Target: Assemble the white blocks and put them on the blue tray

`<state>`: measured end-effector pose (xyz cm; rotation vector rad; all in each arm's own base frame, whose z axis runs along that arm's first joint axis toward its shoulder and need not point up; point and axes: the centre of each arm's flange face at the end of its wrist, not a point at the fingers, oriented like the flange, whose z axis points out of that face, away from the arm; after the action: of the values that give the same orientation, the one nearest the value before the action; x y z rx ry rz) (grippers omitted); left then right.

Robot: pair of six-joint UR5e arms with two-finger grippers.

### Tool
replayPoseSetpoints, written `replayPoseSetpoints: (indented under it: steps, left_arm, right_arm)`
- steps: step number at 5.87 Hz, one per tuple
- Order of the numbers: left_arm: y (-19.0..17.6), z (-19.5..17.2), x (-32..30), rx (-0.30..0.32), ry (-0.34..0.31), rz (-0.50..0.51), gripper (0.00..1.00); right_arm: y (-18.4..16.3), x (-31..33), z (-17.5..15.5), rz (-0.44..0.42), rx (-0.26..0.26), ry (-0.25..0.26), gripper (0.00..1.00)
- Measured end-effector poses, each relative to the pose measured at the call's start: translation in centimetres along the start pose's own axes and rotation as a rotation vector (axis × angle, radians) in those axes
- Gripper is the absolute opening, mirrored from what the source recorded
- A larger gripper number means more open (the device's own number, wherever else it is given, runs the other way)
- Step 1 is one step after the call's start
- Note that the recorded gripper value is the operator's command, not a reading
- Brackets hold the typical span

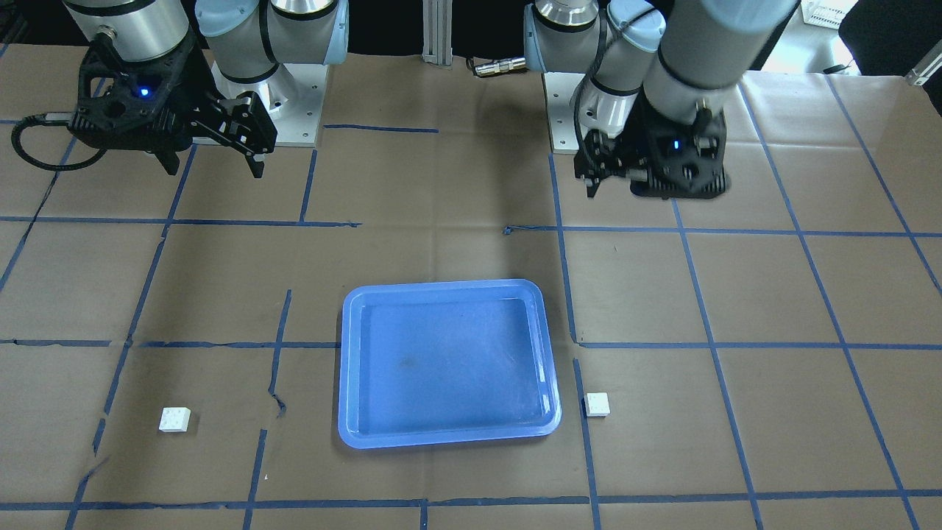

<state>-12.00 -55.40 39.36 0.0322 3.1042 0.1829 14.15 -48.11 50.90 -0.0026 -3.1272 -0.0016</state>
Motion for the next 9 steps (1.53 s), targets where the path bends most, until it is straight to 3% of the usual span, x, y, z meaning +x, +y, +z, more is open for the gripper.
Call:
replayPoseSetpoints:
  steps: [1, 3, 4, 5, 6, 7, 8, 9]
  left_arm:
    - [-5.8, 6.2, -0.5, 0.05, -0.001, 0.0, 1.0]
    - [-11.2, 15.1, -0.5, 0.127, 0.0, 0.005, 1.0]
    - [-11.8, 18.2, -0.4, 0.149, 0.0, 0.006, 1.0]
    - [-11.8, 20.0, -0.3, 0.163, 0.001, 0.008, 0.99]
    - [-11.7, 20.8, -0.3, 0.166, 0.001, 0.011, 0.72]
    - [-11.7, 21.0, -0.3, 0.169, 0.0, 0.014, 0.39]
    - [-11.8, 20.9, -0.3, 0.174, 0.0, 0.016, 0.15]
    - [-11.9, 20.8, -0.3, 0.177, 0.0, 0.018, 0.13]
  right_arm:
    - [0.0, 0.1, 0.2, -0.067, 0.001, 0.0, 1.0]
    - [-0.6, 0.8, 0.6, -0.3, 0.004, 0.001, 1.0]
    - [-1.4, 1.8, 0.7, -0.469, 0.019, 0.005, 1.0]
    - [-2.9, 3.3, 1.2, -0.695, 0.042, 0.013, 0.99]
    - [-4.7, 5.0, 2.3, -0.92, 0.042, 0.013, 0.99]
    - [-6.6, 6.7, 3.4, -1.123, 0.036, 0.011, 0.99]
    - [-9.4, 8.7, 3.9, -1.294, 0.052, -0.001, 0.99]
    - [-13.2, 11.2, 4.5, -1.407, 0.084, -0.02, 0.99]
